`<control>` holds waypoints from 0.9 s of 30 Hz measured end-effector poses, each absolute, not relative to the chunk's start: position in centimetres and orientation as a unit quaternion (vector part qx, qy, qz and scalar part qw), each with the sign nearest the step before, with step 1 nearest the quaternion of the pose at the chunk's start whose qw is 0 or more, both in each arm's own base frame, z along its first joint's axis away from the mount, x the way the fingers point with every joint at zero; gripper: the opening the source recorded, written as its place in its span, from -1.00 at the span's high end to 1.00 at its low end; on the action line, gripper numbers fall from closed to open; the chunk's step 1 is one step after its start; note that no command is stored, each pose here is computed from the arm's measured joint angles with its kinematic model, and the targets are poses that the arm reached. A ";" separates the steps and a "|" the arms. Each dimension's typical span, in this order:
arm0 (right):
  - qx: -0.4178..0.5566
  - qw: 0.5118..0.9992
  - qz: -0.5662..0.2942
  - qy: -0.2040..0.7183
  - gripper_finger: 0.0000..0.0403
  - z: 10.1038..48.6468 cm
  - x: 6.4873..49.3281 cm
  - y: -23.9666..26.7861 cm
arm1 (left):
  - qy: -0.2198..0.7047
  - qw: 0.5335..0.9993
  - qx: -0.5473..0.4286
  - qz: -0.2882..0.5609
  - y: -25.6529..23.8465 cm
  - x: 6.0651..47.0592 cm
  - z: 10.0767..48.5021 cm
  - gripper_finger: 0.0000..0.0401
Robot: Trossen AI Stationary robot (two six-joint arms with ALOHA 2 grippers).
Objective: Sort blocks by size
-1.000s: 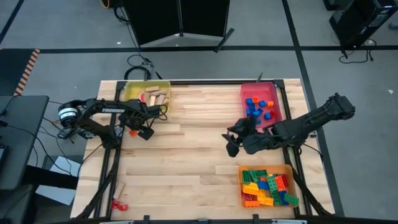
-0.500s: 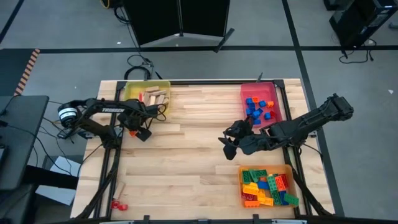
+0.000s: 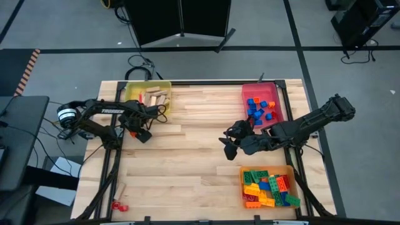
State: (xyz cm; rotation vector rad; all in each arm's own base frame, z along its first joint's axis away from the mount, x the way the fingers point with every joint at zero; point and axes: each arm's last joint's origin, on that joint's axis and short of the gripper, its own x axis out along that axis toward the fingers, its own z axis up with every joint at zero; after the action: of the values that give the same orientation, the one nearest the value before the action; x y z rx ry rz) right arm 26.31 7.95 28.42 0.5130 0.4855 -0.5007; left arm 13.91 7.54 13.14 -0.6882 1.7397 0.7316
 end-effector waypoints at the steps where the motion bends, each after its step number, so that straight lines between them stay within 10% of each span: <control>1: 0.249 0.908 -0.243 0.235 0.03 28.4 26.3 7.9 | 0.730 0.537 -0.290 0.307 7.5 13.9 13.1 -0.01; 15: 0.262 0.895 -0.211 0.292 0.03 29.5 23.7 7.2 | 0.679 0.581 -0.321 0.314 7.0 15.9 15.6 0.30; 27: 0.215 0.908 -0.254 0.254 0.03 32.6 18.3 4.9 | 0.390 0.786 -0.421 0.229 5.0 23.9 23.3 0.28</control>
State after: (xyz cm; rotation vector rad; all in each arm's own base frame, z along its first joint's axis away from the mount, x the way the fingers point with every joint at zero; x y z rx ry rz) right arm 18.31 4.91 32.60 0.4438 0.5241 -0.5245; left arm 23.92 5.00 23.29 -0.9079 0.8404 0.4942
